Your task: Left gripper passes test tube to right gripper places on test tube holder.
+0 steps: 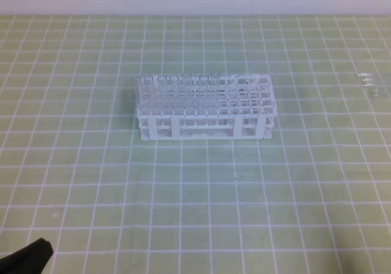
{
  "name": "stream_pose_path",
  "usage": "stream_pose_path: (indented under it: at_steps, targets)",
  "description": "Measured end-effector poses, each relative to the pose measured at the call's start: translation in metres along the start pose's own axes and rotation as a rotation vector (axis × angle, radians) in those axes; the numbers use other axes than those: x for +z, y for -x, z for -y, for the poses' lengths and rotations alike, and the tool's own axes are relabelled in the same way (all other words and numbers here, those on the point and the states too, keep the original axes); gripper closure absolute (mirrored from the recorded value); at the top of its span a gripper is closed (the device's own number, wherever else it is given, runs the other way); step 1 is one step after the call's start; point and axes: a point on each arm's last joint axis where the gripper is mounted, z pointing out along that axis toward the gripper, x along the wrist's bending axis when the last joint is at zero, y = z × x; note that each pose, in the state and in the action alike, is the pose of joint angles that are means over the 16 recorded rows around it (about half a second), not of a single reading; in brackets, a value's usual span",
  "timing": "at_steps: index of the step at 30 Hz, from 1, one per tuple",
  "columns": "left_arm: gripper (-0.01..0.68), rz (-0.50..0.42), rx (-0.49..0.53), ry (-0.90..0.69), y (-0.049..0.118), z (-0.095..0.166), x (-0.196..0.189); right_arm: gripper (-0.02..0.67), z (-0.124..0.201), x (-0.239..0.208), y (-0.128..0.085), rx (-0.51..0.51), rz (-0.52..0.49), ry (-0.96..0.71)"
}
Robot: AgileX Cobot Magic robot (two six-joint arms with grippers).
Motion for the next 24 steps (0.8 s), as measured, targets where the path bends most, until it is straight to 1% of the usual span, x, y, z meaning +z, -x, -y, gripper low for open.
stream_pose_path:
  at_steps: [17,24]
  targets:
    - [0.675,0.000,0.000,-0.001,0.0000,0.0003,0.0001,0.665,-0.0001,0.0001,-0.0003,0.009,-0.004,0.004]
    - [0.675,-0.003,0.019,0.021,-0.0001,-0.0016,-0.0001,0.665,-0.0001,0.0001,-0.0004,0.011,-0.004,0.004]
